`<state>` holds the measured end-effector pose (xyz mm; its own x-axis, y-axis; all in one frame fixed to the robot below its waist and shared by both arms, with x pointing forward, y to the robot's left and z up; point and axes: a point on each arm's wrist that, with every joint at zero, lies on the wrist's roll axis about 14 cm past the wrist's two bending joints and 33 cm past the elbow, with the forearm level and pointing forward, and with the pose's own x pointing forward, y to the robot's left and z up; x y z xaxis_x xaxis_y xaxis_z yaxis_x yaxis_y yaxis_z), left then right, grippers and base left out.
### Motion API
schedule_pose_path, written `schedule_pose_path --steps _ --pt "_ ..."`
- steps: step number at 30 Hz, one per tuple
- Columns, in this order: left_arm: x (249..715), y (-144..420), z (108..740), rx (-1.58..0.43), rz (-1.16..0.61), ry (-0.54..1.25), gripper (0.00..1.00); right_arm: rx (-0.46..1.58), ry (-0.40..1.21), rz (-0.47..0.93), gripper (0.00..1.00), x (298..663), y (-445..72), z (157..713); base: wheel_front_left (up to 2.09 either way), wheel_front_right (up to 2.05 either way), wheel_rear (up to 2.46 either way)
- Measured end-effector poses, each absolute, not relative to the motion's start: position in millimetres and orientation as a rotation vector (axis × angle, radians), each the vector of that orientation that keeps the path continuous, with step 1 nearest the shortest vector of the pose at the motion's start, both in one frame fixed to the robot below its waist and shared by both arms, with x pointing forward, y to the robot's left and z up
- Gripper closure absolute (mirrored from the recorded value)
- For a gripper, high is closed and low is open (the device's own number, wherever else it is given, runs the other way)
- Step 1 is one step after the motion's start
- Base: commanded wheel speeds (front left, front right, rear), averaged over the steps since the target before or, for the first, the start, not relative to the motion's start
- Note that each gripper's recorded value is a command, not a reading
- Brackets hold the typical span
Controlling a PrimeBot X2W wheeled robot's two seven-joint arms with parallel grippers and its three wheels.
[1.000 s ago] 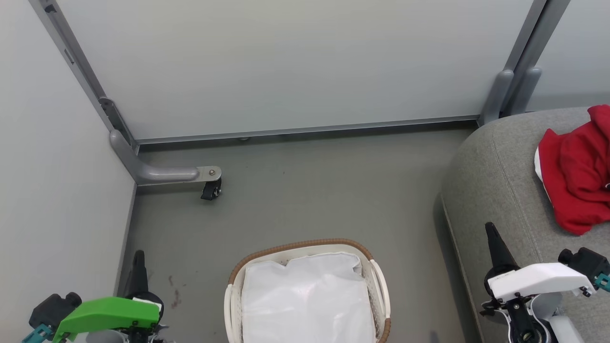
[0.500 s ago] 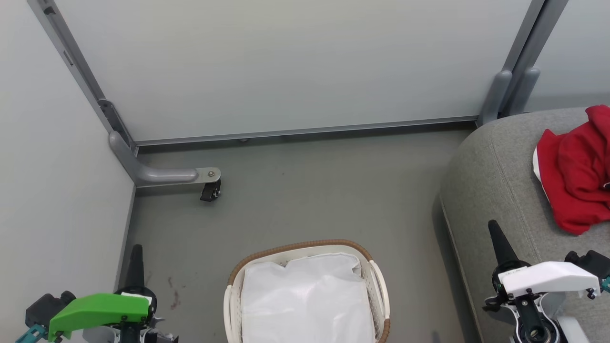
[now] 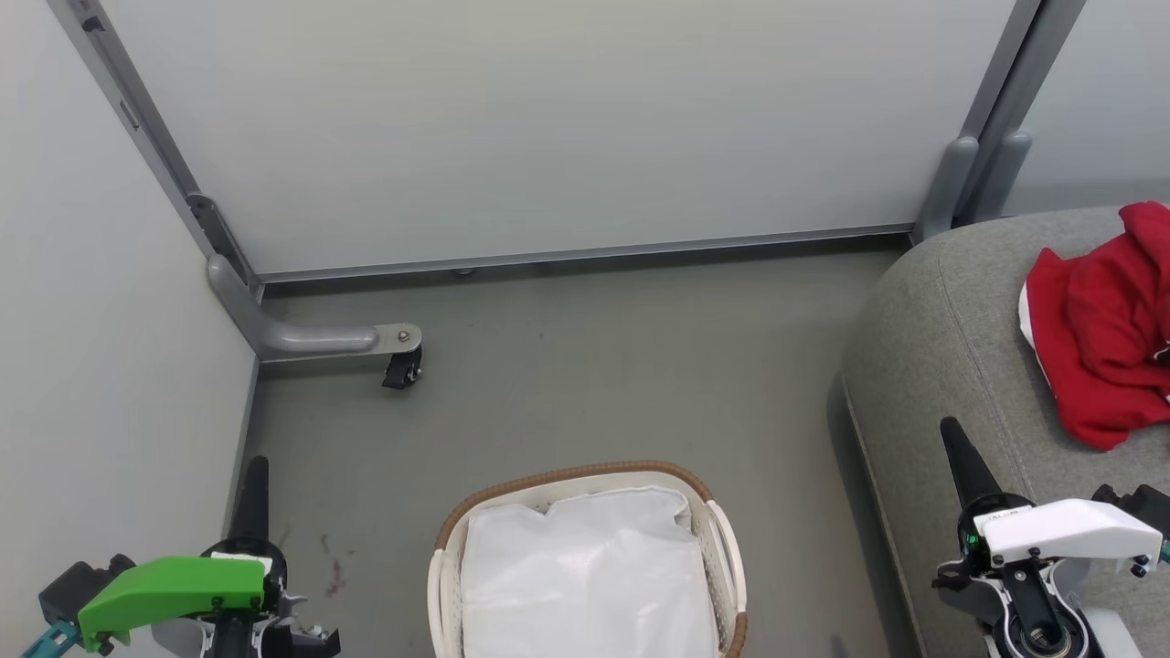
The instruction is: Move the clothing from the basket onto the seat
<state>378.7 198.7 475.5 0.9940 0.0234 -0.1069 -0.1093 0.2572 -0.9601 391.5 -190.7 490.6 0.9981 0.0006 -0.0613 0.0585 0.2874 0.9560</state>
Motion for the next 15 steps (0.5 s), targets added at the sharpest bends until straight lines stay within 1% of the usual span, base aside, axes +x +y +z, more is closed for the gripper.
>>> schedule_pose_path --steps 15 --pt "382.7 198.8 486.8 -1.42 0.061 0.049 1.0 1.402 0.036 -0.026 1.0 391.0 -193.6 496.8 0.0 0.0 0.0"
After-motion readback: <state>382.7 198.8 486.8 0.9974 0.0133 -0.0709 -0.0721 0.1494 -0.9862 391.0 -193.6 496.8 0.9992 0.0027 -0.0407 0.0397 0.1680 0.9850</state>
